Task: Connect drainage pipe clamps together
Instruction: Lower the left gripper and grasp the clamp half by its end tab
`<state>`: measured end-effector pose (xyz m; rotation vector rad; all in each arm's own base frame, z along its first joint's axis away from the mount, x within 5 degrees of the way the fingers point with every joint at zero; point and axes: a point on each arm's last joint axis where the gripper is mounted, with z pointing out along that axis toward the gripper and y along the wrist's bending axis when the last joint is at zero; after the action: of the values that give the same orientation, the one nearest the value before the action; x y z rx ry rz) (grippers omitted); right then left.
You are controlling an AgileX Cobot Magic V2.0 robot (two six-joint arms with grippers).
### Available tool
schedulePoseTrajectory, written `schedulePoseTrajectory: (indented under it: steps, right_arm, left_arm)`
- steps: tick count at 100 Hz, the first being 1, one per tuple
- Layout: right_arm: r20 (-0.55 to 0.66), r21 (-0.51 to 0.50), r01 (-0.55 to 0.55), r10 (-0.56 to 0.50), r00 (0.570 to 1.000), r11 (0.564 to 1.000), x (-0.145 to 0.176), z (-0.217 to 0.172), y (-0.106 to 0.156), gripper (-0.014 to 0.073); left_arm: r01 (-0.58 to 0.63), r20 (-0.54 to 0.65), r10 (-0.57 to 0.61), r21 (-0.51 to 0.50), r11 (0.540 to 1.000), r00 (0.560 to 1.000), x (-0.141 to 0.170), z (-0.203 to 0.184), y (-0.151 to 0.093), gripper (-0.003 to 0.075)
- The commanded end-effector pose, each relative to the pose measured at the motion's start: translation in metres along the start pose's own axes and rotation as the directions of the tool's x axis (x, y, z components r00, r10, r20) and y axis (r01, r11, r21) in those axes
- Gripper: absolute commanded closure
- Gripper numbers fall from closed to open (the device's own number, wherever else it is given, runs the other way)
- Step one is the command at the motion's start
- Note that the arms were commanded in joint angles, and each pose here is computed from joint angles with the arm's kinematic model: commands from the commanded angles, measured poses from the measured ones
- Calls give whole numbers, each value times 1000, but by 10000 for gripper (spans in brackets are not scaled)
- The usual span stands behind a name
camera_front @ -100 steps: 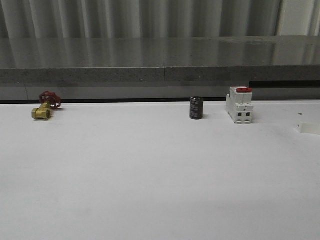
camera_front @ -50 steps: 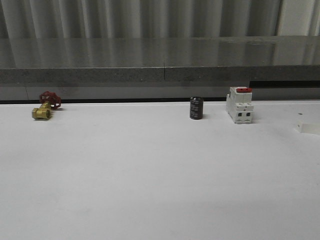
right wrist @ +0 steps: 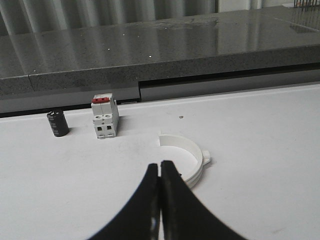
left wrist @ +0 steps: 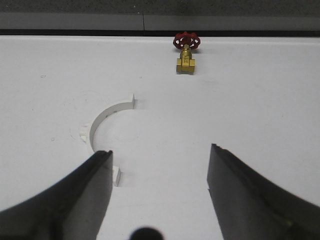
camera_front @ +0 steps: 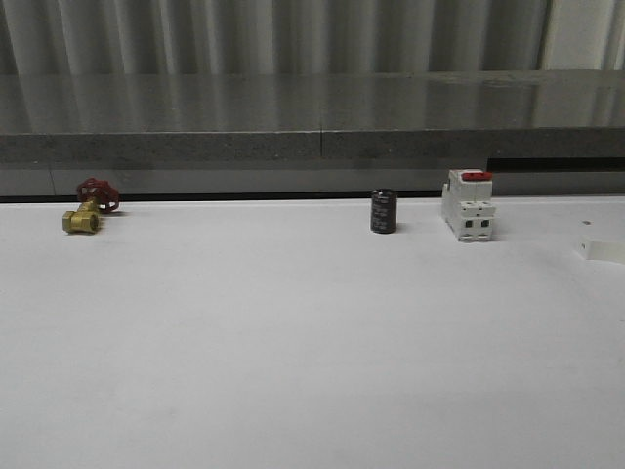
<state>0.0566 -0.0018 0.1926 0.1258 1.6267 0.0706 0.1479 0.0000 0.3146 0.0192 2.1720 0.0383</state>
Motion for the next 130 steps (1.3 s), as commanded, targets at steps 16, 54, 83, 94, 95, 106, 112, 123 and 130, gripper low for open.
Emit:
schedulePoseTrajectory:
  steps: [16,54,83,94,95,106,112,123,130]
  right_arm:
    - [123,-16,3,-1,992,1000,-15,-3,2,659]
    - [123,-16,3,-1,992,1000,-15,-3,2,659]
    - [123,-16,3,-1,992,1000,-15,-3,2,659]
    - [123,-16,3,-1,992,1000,-15,-3,2,659]
    - [123,-16,3,-1,992,1000,-15,-3,2,659]
    - [123,-16,3,-1,992,1000,-15,-3,2,659]
    - [123,-16,3,-1,992,1000,-15,-3,2,659]
    - [123,-16,3,-1,992,1000,-15,-3,2,659]
    - [123,-16,3,-1,992,1000,-15,-3,2,659]
  left_arm:
    - [66,-67,-74,-114,991,995,-50,30,25,242]
    - [180,-515,-253,-189,965,819,-54,133,75,242]
    - [156,-600,-238,-187,970,764,-56,206,91,242]
    - [128,-625,-223,-193,973,748,-51,227,96,242]
    - [128,-624,-223,-193,973,749,-52,228,97,242]
    - [128,-644,-224,-192,973,731,-46,248,100,242]
    - [128,-650,-224,-192,973,726,-44,256,101,242]
    - [130,-667,-225,-190,973,710,-39,269,102,242]
    - [130,-671,-226,-190,973,706,-36,274,103,245]
